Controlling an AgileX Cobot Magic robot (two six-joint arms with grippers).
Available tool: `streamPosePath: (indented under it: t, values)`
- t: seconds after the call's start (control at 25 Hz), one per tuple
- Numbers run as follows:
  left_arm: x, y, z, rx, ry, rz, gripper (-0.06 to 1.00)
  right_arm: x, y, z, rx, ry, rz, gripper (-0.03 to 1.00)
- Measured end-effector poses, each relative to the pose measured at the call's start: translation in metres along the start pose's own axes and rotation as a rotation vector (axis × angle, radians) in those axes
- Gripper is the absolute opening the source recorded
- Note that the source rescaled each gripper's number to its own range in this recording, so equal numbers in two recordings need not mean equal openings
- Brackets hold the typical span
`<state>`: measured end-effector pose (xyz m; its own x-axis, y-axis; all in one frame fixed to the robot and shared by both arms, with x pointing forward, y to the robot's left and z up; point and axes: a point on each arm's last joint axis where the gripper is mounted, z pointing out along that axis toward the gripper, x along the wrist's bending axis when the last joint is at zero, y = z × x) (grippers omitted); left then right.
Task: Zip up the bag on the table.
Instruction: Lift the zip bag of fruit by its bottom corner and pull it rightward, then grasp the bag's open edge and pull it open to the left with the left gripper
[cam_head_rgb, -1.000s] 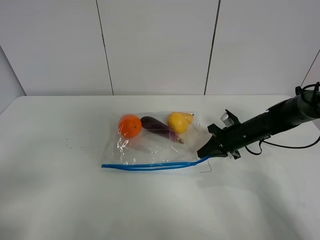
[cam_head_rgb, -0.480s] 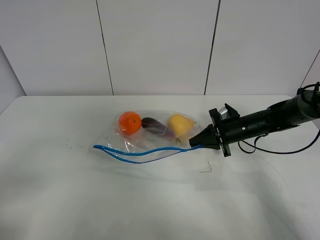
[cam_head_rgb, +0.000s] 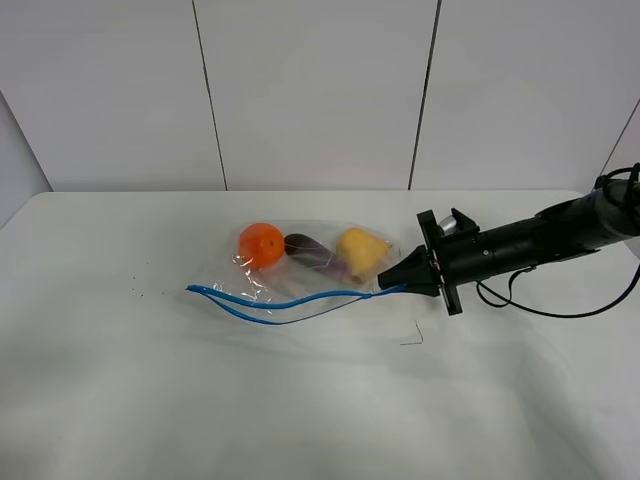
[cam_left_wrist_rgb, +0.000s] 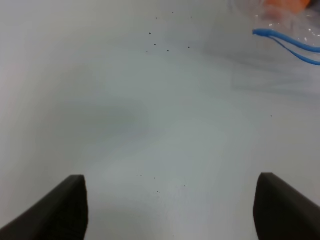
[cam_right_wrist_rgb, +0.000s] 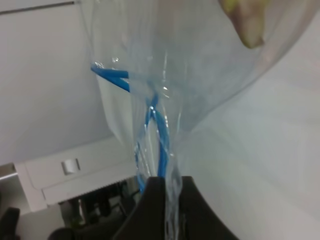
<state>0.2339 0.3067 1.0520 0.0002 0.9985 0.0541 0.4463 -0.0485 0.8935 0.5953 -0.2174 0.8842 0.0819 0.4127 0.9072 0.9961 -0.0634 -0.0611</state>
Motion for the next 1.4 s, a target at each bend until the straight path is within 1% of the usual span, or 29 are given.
streamPosePath:
  t: [0.16,0.36,1.12,1.24,1.32,1.4]
  values:
    - [0.0,0.0,0.0,0.0,0.0,0.0,0.97,0.008,-0.001,-0.01,-0.006,-0.019,-0.022,0.0]
    - [0.0,0.0,0.0,0.0,0.0,0.0,0.97,0.022,0.002,-0.017,-0.065,0.024,-0.027,0.0]
    - [0.0,0.001,0.0,-0.005,0.0,0.0,0.97,0.023,0.004,-0.018,-0.08,0.038,-0.017,0.0]
    - [0.001,0.012,-0.006,-0.047,0.005,0.002,0.97,0.024,0.005,-0.018,-0.094,0.053,-0.01,0.0]
    - [0.002,0.032,-0.008,-0.07,0.005,0.003,0.97,0.025,0.006,-0.018,-0.102,0.06,-0.006,0.0]
    - [0.002,0.053,-0.007,-0.071,0.002,0.01,0.97,0.025,0.006,-0.018,-0.102,0.061,-0.006,0.0]
